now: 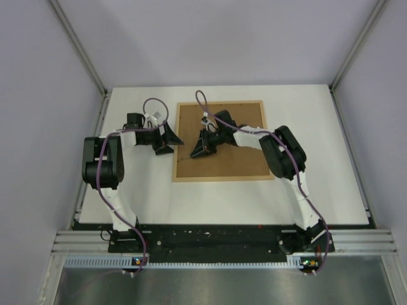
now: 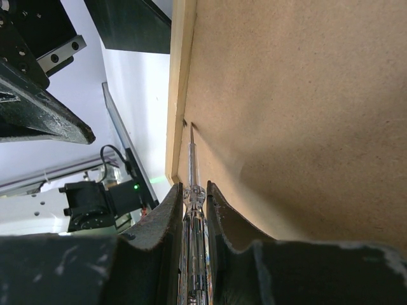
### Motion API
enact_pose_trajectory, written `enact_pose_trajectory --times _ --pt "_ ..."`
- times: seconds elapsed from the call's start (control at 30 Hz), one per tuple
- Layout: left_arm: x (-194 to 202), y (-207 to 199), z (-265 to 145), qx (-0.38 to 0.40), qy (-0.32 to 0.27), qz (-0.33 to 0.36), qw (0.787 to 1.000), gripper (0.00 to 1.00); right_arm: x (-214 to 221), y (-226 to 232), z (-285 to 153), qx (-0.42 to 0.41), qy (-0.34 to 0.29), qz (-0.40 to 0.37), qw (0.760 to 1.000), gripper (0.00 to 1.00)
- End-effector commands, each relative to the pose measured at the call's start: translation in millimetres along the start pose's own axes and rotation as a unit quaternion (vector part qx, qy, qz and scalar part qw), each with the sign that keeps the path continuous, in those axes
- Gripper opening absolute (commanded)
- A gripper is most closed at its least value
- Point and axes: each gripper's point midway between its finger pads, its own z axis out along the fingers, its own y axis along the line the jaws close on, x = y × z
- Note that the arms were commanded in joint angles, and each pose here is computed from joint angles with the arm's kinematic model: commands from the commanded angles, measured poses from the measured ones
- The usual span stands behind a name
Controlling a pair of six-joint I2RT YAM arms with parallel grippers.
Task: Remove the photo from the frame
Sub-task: Release the photo frame item from the photo frame.
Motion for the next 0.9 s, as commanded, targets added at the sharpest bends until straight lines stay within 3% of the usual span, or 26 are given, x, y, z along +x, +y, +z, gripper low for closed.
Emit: enact_pose_trajectory --times 0.0,0.87 --pt "-1 -8 0 0.020 -0.002 0.006 1.000 0.96 -6 16 0 -0.003 -0.009 -0.026 1.000 0.00" --pt "0 -10 -1 0.026 0.000 0.002 1.000 0.96 0 18 18 -0.007 0.008 -0.022 1.000 0.00"
